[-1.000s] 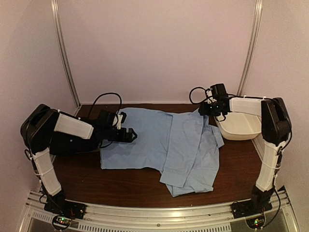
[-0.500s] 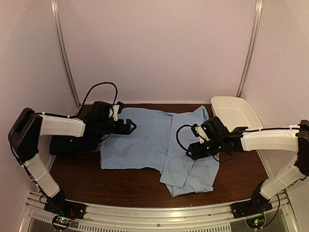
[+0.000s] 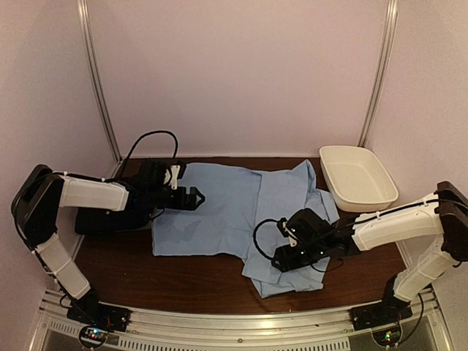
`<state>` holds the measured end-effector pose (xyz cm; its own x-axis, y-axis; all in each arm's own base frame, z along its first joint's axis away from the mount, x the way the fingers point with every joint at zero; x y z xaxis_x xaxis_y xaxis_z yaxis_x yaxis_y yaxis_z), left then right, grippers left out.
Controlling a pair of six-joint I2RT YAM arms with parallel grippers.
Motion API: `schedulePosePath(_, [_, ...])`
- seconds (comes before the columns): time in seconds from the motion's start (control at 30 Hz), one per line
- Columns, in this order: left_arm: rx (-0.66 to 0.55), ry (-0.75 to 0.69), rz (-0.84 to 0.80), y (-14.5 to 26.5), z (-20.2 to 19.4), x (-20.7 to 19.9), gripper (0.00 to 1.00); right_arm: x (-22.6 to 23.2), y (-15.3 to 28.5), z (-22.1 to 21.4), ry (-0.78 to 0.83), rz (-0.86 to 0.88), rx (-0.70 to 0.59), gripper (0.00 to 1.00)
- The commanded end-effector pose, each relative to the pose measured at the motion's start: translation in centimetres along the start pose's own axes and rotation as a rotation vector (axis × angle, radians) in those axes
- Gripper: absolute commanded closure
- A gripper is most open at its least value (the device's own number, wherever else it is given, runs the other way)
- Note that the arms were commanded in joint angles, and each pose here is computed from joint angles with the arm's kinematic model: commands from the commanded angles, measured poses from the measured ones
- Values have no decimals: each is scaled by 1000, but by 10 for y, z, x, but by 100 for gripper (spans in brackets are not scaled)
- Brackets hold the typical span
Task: Fold and stack the long sleeve shirts
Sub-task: Adjust the sleeve at the center of the board.
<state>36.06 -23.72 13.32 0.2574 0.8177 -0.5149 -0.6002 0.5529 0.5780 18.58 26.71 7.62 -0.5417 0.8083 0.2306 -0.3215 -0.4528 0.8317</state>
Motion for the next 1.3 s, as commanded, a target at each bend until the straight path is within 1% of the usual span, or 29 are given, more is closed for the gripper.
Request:
schedulePosePath(0.0, [-34, -1, -13, 9, 3, -6, 2, 10, -6, 7, 4, -10, -22, 47])
schedulePosePath(0.13, [-37, -2, -7, 10, 2, -4, 2, 16, -10, 8, 27, -16, -9, 59])
schedulePosePath(0.3, [-39, -6, -5, 9, 2, -4, 2, 21, -5, 15, 41, -15, -27, 76])
schedulePosePath(0.43, [-34, -7, -5, 8, 1, -3, 2, 22, -2, 19, 49, -23, -32, 87])
schedulePosePath(0.53, [-34, -9, -2, 7, 1, -2, 2, 22, 2, 23, 51, -27, -44, 99])
schedulePosePath(0.63, [-34, -9, -1, 8, 1, -2, 2, 23, 12, 31, 55, -36, -67, 100])
schedulePosePath(0.7, [-36, -10, 0, 9, 1, -2, 2, 23, 24, 44, 63, -63, -105, 100])
schedulePosePath(0.8, [-46, -15, 6, 12, 4, -3, 2, 12, 50, 74, 73, -125, -176, 100])
schedulePosePath(0.87, [-52, -20, 7, 14, 5, -4, 2, 0, 72, 104, 69, -160, -243, 100])
schedulePosePath(0.97, [-61, -23, 4, 18, 7, -5, 2, -33, 101, 149, 52, -239, -342, 100])
schedulePosePath(1.1, [-66, -27, 4, 20, 9, -7, 2, -94, 129, 211, 12, -376, -453, 100])
schedulePosePath(1.13, [-66, -28, 6, 20, 10, -7, 2, -109, 132, 224, 7, -409, -470, 100])
schedulePosePath(1.2, [-69, -32, 11, 21, 10, -7, 2, -141, 122, 247, -12, -459, -468, 100])
schedulePosePath(1.27, [-69, -33, 17, 22, 11, -6, 2, -167, 104, 267, -33, -452, -446, 100])
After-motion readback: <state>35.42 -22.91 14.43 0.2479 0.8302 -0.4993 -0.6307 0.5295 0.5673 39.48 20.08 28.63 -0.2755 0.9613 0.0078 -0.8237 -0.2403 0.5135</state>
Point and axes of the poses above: each gripper's point midway between its finger pads, its own y axis back along the fingers, its own x axis along the line the jaws close on, z = x × y, the point moved 4 cm from there along y, back along the fingers, and after that the axes turned 13 degrees about y, right-handed, at the moved point
